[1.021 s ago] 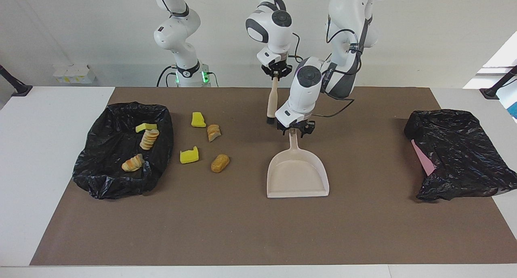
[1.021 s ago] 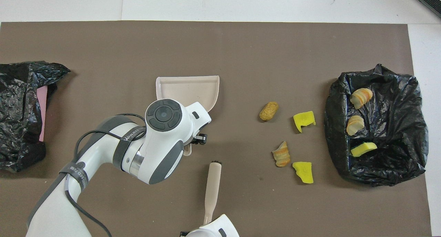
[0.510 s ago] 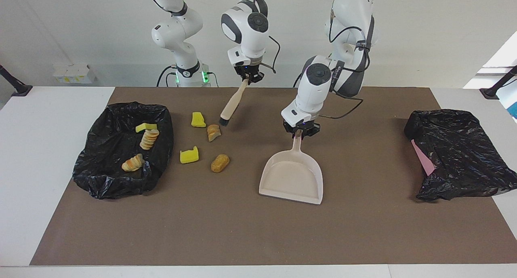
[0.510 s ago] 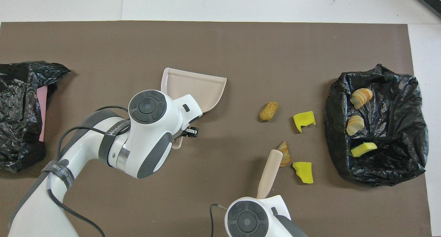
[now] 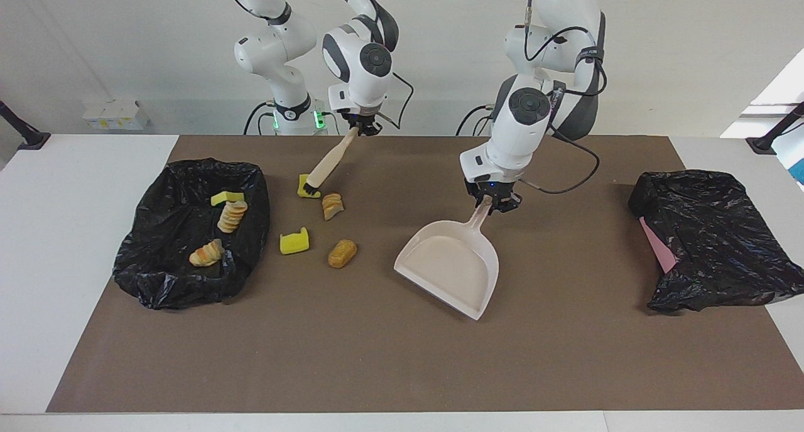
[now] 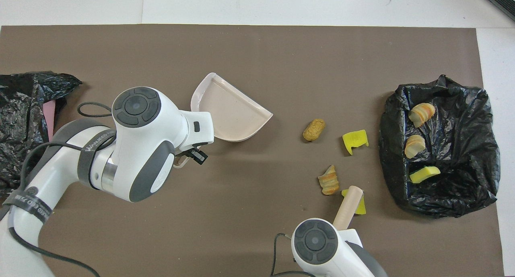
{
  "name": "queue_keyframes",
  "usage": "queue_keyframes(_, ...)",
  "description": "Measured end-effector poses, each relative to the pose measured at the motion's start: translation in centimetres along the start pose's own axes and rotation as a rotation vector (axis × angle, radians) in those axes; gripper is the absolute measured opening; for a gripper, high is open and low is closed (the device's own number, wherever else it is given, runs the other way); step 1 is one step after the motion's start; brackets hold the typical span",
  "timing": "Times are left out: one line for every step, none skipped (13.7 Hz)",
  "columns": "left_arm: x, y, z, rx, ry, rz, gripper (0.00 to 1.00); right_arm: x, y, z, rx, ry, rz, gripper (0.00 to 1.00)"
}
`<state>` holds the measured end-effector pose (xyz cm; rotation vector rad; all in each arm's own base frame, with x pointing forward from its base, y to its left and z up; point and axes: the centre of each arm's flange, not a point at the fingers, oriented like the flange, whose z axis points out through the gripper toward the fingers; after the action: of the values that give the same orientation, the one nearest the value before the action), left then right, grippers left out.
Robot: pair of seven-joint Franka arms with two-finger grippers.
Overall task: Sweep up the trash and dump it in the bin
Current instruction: 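Tilt the dustpan with the left gripper while the right gripper positions the brush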
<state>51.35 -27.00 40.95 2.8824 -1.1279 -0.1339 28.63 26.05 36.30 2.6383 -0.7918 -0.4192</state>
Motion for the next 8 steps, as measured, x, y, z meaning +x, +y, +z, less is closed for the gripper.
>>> queue_keyframes(-0.1, 0.0, 0.0, 0.002, -0.006, 0.036, 0.33, 0.0, 0.6, 0.1, -0.029, 0.017, 0.006, 0.27)
queue_keyframes(-0.1, 0.0, 0.1, 0.002, -0.009, 0.061, 0.33, 0.0, 1.1, 0.1, -0.045, 0.025, 0.012, 0.27)
queue_keyframes(-0.2, 0.0, 0.3, 0.004, -0.015, 0.078, 0.33, -0.1, 1.4, 0.2, -0.062, 0.025, 0.014, 0.27)
queue_keyframes(-0.4, 0.0, 0.4, 0.014, -0.025, 0.095, 0.33, 0.0, 1.7, 0.3, -0.078, 0.023, 0.016, 0.27)
queue_keyframes(-0.5, -0.1, 0.5, 0.029, -0.035, 0.116, 0.33, 0.1, 2.1, 0.7, -0.085, 0.020, 0.021, 0.27)
queue_keyframes(-0.6, -0.1, 0.5, 0.037, -0.040, 0.147, 0.33, 0.3, 2.5, 1.3, -0.081, 0.021, 0.026, 0.27)
queue_keyframes(-0.7, -0.1, 0.5, 0.043, -0.045, 0.199, 0.33, 0.3, 3.0, 2.0, -0.071, 0.025, 0.029, 0.27)
queue_keyframes(-0.9, -0.2, 0.6, 0.051, -0.053, 0.272, 0.33, 0.4, 3.5, 3.0, -0.062, 0.027, 0.033, 0.27)
